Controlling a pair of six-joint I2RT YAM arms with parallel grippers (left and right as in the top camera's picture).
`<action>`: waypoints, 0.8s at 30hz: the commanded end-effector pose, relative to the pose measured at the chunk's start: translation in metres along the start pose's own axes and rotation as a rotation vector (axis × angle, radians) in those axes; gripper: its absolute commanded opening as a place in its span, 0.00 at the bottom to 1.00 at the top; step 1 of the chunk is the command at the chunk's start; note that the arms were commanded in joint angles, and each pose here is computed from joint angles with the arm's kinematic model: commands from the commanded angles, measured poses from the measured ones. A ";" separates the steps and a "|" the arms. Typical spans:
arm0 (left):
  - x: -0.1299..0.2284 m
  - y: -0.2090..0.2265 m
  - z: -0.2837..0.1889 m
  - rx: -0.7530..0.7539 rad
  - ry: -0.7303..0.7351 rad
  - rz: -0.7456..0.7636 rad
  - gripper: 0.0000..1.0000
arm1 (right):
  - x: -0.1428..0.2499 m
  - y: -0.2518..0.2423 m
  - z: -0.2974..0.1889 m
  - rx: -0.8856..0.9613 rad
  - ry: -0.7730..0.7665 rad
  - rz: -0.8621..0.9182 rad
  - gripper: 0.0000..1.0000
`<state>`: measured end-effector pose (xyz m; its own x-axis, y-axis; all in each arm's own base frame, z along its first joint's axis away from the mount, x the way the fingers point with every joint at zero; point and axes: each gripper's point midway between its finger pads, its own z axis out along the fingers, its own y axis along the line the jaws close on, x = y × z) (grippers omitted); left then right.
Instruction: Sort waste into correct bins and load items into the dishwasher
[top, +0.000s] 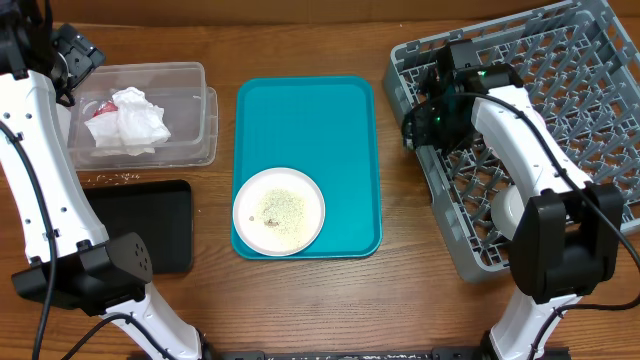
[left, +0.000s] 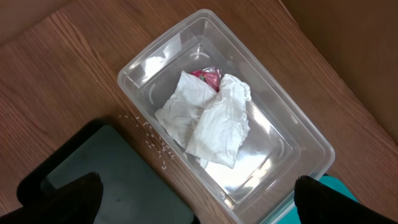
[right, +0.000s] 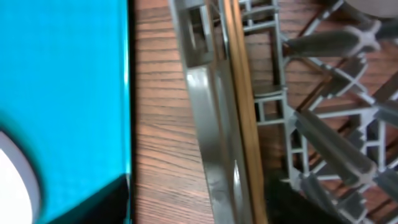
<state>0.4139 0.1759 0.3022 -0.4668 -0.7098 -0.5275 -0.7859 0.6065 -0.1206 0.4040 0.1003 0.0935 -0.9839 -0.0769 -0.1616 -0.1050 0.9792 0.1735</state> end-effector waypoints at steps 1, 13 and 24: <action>0.002 -0.003 0.003 -0.003 0.007 0.019 1.00 | -0.003 0.004 0.005 -0.026 0.005 0.002 0.57; 0.002 -0.003 0.003 -0.003 0.007 0.019 1.00 | -0.004 -0.003 0.045 -0.018 0.058 0.060 0.44; 0.002 -0.003 0.003 -0.003 0.006 0.019 1.00 | -0.032 0.002 0.038 -0.041 -0.039 0.351 0.11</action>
<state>0.4139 0.1759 0.3022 -0.4668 -0.7098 -0.5275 -0.7859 0.6065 -0.1206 0.4412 0.0947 0.0522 -0.9793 0.0171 -0.2017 -0.0033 0.9950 0.1003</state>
